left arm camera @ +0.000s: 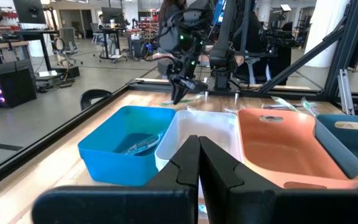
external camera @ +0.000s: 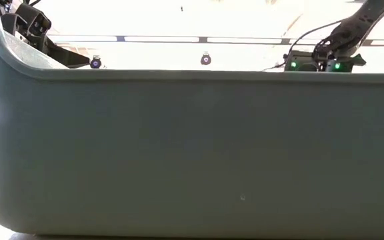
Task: Pick & Place Toothbrushes
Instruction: Put the green toothbrush into the transparent bin
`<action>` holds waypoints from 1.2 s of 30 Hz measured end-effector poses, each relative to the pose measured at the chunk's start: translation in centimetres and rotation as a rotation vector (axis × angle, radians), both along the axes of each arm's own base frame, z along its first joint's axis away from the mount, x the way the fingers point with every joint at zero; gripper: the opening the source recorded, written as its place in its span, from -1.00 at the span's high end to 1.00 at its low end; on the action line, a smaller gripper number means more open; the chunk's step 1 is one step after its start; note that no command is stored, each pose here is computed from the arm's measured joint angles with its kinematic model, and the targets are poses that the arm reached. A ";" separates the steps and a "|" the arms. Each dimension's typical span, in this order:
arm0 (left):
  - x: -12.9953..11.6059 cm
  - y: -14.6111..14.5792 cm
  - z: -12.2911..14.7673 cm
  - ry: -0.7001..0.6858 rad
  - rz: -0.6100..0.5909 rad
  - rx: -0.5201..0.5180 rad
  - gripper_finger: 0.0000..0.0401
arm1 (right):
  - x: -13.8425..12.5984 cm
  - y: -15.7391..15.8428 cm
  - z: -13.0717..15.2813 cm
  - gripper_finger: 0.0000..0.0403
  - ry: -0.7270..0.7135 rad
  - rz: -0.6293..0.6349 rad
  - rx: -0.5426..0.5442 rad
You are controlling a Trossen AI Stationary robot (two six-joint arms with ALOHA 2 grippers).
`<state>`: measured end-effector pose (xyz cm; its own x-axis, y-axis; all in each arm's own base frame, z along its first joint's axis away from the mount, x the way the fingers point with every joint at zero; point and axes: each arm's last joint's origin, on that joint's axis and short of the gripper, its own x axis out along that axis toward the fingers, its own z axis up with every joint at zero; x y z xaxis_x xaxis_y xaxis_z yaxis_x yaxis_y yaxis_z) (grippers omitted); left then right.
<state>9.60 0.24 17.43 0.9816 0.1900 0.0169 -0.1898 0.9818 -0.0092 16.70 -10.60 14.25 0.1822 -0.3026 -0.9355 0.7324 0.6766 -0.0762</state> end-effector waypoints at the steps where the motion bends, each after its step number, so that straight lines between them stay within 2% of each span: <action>1: 0.0 0.0 0.0 0.000 0.000 0.000 1.00 | 0.1 -0.1 0.4 0.93 -0.005 0.005 -0.017; 6: 0.0 0.0 0.0 0.000 0.000 0.000 1.00 | 0.7 -0.5 3.1 0.93 -0.067 0.020 -0.097; 14: 0.0 0.0 0.0 0.000 0.000 0.000 1.00 | 0.9 -0.7 8.6 0.93 -0.250 0.035 -0.232; 19: 0.0 0.0 0.0 0.000 0.000 0.000 1.00 | 0.5 -0.5 10.9 0.93 -0.383 0.043 -0.326; 28: 0.0 0.0 0.0 0.000 0.000 0.000 1.00 | 0.7 -0.5 13.6 0.93 -0.577 0.074 -0.493; 36: 0.0 0.0 0.0 -0.006 0.000 -0.027 1.00 | 1.0 -0.8 14.6 0.93 -0.697 0.008 -0.525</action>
